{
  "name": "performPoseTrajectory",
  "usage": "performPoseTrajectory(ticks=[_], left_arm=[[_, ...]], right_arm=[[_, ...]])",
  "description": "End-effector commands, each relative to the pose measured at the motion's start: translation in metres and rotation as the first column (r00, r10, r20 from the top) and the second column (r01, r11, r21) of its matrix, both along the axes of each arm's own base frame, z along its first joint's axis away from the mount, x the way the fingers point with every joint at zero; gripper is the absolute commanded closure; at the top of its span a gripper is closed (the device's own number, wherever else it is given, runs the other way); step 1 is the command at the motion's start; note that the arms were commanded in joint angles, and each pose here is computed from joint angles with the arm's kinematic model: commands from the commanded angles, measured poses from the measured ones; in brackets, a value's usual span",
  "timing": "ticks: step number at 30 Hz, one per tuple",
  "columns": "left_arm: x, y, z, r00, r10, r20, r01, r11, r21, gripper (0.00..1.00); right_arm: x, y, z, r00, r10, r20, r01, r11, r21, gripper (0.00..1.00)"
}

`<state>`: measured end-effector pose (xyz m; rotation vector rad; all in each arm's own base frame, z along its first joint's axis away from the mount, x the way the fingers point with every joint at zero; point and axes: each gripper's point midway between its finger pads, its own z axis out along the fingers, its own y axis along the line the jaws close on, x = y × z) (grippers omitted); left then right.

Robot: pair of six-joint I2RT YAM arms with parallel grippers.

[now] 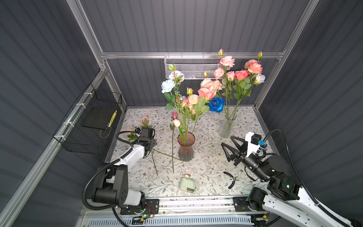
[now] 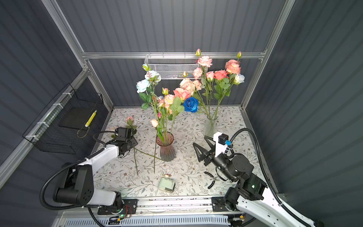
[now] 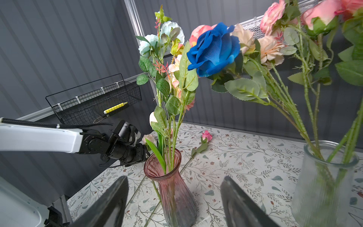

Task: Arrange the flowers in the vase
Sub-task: 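Move the left gripper back to the table and grasp the pale pink rose stem, then lift the pale pink rose high with left gripper while right gripper reaches toward it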

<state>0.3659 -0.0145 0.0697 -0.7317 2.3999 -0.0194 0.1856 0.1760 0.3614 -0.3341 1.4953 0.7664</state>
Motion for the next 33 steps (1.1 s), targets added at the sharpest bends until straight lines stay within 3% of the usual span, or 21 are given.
performPoseTrajectory(ticks=[1,8,17,19,23,27,33], left_arm=[[0.035,-0.001,0.011,0.998,0.023,0.061,-0.020,0.999,-0.049,0.42],[0.063,0.010,-0.003,1.000,0.026,0.014,-0.027,0.999,0.035,0.43],[0.062,0.009,-0.045,0.996,0.013,-0.083,-0.009,0.999,0.049,0.50],[0.062,0.009,-0.049,0.996,0.010,-0.089,-0.006,0.999,0.048,0.55],[0.060,0.009,-0.048,0.997,0.009,-0.083,-0.004,0.999,0.052,0.75],[0.060,0.011,-0.027,0.999,0.018,-0.034,-0.016,0.998,0.053,0.93],[0.058,0.012,0.048,0.988,0.030,0.149,-0.034,0.999,0.029,1.00]], right_arm=[[-0.002,-0.002,-0.002,1.000,-0.001,0.000,0.001,1.000,0.002,0.24],[-0.002,-0.005,-0.003,1.000,-0.012,0.001,0.012,1.000,0.000,0.24],[0.000,-0.004,-0.004,1.000,-0.014,-0.001,0.014,1.000,-0.002,0.24],[-0.001,-0.003,-0.004,1.000,-0.012,-0.001,0.012,1.000,-0.002,0.24],[0.000,-0.004,-0.004,1.000,-0.016,-0.002,0.016,1.000,-0.001,0.24],[0.001,-0.003,-0.005,1.000,-0.015,-0.006,0.015,1.000,0.000,0.24],[0.002,-0.001,-0.006,1.000,-0.011,-0.009,0.011,1.000,0.001,0.23]])
